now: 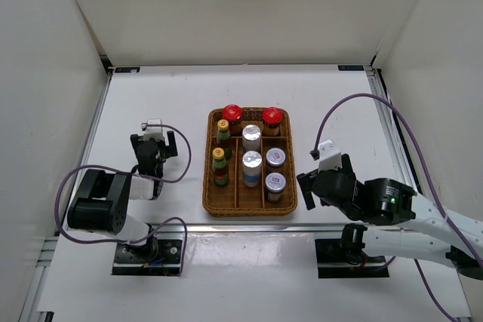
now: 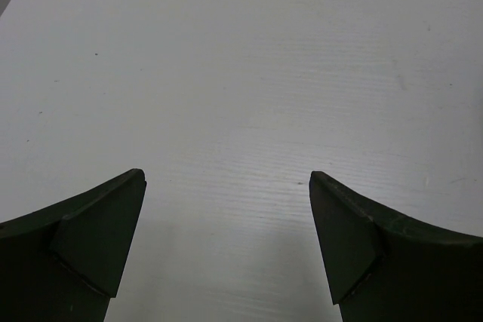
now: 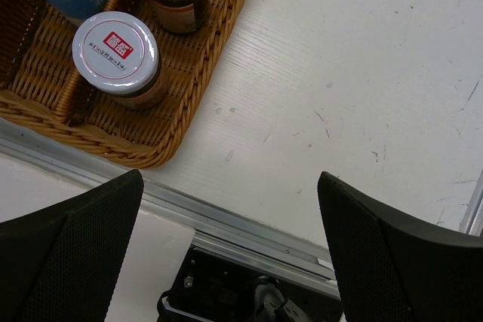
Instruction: Organize the condiment bottles
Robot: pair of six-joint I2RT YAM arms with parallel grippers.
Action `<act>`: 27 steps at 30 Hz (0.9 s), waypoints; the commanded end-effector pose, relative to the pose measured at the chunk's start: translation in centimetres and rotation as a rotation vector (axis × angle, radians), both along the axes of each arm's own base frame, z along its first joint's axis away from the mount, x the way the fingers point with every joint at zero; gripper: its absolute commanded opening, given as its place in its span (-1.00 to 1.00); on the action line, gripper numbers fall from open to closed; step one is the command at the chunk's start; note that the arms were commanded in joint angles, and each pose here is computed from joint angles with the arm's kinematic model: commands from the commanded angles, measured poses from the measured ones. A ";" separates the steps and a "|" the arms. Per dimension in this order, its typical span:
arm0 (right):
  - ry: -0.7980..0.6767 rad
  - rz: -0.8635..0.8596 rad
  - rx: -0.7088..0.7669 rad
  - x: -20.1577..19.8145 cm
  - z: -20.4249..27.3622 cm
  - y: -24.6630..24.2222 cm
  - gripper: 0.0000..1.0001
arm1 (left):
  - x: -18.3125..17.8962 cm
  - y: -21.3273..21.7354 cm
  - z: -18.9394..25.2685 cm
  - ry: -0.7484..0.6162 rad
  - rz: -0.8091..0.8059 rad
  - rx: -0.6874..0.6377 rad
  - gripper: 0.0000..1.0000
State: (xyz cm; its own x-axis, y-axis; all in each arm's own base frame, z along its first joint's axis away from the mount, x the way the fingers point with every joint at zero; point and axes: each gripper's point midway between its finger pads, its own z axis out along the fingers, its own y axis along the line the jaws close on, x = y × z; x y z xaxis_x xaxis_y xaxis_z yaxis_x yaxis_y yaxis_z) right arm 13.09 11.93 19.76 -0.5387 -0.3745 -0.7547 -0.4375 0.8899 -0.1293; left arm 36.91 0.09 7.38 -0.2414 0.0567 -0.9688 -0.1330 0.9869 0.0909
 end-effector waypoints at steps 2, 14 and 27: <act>-0.015 -0.005 0.012 0.2 0.7 0.1 0.98 | 1.0 -0.4 2.4 -0.120 -0.038 -0.043 1.00; -0.010 -0.005 -0.050 0.6 0.3 0.7 0.98 | -0.1 -0.2 2.8 -0.159 0.074 0.001 1.00; -0.031 0.022 0.064 0.0 1.3 -0.1 0.98 | -0.3 -0.2 3.0 -0.173 0.090 0.019 1.00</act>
